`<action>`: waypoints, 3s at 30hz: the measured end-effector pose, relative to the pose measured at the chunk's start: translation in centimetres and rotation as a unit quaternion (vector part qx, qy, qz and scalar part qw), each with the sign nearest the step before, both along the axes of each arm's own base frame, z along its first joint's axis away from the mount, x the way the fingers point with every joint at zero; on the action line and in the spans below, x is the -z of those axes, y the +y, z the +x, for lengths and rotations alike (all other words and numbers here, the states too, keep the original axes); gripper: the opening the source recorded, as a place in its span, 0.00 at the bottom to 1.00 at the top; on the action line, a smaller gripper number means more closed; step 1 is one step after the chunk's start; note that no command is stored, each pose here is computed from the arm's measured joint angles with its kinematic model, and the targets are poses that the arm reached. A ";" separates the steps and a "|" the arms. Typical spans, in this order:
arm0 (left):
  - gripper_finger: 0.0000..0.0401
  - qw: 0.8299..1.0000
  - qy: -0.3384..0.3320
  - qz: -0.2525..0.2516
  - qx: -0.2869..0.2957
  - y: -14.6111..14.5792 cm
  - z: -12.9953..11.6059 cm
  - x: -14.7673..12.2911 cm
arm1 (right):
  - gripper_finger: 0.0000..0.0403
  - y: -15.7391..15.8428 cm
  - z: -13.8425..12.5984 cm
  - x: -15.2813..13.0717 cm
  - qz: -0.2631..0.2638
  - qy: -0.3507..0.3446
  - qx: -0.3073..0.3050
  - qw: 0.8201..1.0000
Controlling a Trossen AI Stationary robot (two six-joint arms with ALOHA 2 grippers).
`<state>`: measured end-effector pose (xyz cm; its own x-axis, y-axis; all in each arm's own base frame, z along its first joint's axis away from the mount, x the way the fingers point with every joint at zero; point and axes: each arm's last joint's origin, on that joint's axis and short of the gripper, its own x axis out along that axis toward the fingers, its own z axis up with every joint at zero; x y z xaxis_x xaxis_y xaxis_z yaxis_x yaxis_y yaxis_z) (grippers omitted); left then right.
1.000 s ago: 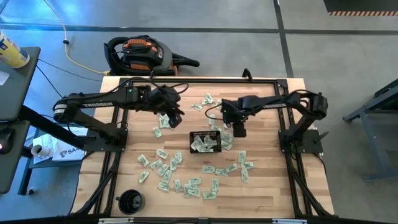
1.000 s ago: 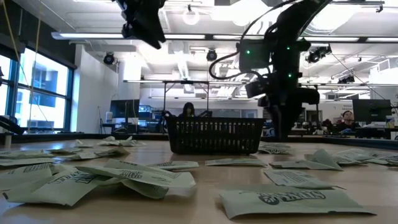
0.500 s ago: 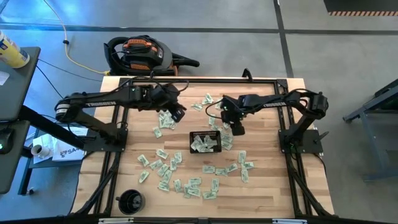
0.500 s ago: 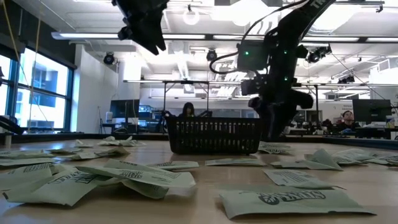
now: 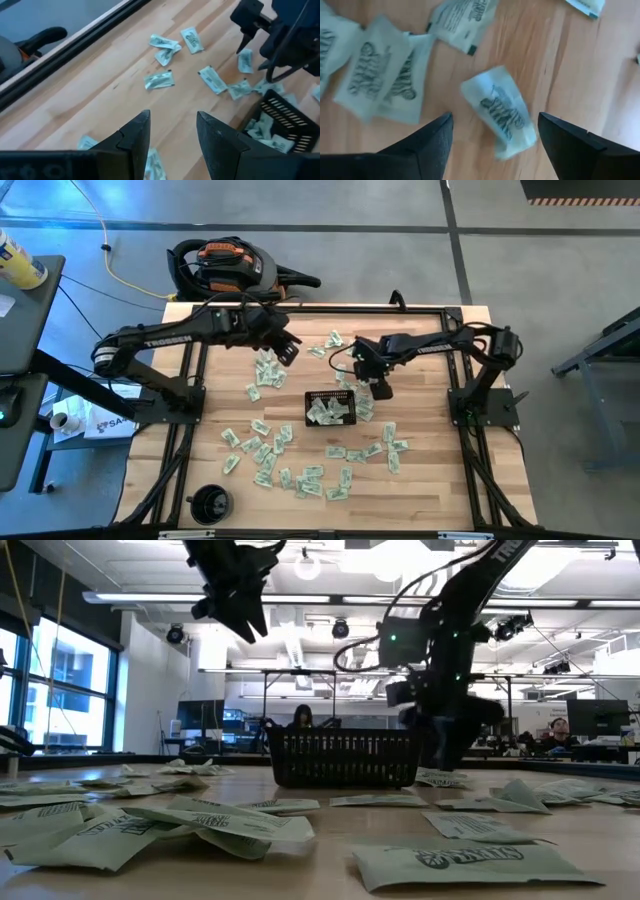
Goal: Pick and place Stevia / Truvia into bins
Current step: Put the green stevia packet into the black basket
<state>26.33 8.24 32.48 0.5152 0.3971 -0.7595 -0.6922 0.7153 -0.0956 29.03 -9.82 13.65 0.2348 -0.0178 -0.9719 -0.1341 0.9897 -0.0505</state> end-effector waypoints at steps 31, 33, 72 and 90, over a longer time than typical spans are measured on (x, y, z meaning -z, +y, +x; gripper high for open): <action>0.49 0.986 0.102 0.030 0.126 -0.4 -0.7 0.8 | 0.02 4.1 0.8 -10.2 0.065 -0.132 0.256 0.955; 0.49 0.985 0.109 0.031 0.128 -0.4 -0.8 0.9 | 0.04 5.1 1.8 -11.2 0.101 -0.147 0.252 0.951; 0.49 0.976 0.125 -0.177 0.020 0.0 -0.8 16.7 | 0.51 6.8 4.7 -11.6 -0.008 0.003 0.445 0.895; 0.33 0.976 0.160 -0.148 0.015 0.4 0.6 17.9 | 0.51 6.7 4.7 -11.6 -0.017 0.001 0.453 0.891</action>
